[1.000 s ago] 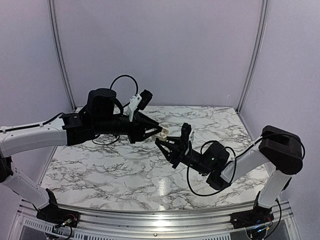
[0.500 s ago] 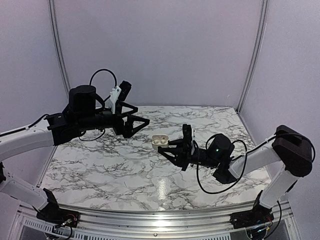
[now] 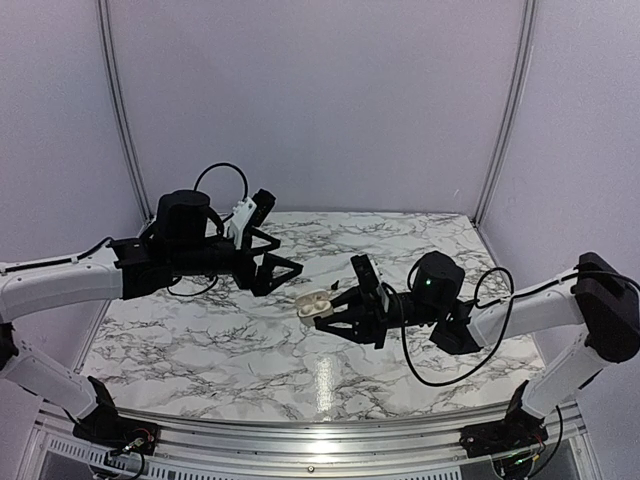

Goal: Insert the wireless bluetooth earbuds into the charging case
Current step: Close the charging case with the earbuds, then place the charging case with the earbuds at the center of the board.

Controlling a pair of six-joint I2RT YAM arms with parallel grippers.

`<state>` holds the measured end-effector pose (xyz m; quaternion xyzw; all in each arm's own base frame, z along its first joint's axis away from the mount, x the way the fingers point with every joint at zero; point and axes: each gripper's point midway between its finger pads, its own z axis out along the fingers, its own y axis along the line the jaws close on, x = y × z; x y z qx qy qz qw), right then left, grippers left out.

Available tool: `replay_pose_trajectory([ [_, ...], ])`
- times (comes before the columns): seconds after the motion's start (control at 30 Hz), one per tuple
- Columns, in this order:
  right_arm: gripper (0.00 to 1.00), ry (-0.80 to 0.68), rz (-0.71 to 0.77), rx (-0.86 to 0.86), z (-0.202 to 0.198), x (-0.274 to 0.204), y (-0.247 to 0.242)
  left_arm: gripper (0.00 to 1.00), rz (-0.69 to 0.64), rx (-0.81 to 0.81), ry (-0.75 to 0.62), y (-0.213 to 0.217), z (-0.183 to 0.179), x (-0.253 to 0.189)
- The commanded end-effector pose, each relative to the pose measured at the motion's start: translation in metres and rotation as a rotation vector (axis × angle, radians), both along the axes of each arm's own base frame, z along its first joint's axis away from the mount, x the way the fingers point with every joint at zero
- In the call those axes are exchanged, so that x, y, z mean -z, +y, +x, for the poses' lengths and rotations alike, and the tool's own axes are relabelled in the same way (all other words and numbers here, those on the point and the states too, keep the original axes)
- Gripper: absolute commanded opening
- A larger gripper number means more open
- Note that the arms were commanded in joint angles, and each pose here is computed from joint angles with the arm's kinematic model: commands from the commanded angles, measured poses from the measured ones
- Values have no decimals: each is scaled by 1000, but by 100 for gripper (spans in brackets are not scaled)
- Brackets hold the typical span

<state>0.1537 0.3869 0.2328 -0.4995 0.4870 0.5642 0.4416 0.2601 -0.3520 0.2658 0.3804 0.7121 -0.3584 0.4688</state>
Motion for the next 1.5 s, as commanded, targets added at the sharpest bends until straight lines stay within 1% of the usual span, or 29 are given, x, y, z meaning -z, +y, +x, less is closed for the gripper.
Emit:
replay_pose_trajectory([
  [0.0, 0, -26, -11, -37, -2, -11, 2, 99, 16, 91, -22, -13, -13, 2],
  [0.13, 0, -20, -28, -34, 1, -8, 5, 99, 48, 155, -27, -24, -27, 10],
  [0.33, 0, 9, -39, -18, 7, -3, 7, 99, 31, 278, -59, -31, -57, 1],
  [0.5, 0, 28, -34, -8, 12, -2, 8, 99, 21, 314, -81, -31, -67, -6],
  [0.73, 0, 48, -33, 22, 19, 0, 6, 99, 49, 214, -92, -28, -49, -4],
  [0.87, 0, 97, -44, 77, 36, 4, 2, 99, 27, 70, -102, -18, -25, -13],
  [1.03, 0, 210, -91, 209, 82, 20, -12, 99, -89, -211, -56, 19, 25, -29],
  [1.1, 0, 251, -103, 272, 103, 26, -21, 99, -111, -312, -37, 35, 42, -31],
  [1.2, 1, 298, -137, 391, 140, 36, -37, 99, -121, -417, -28, 50, 59, -30],
  [1.27, 4, 335, -187, 495, 172, 49, -51, 99, -124, -451, -30, 56, 65, -30],
  [1.47, 5, 478, -344, 676, 245, 95, -83, 99, -124, -508, -50, 64, 73, -30],
])
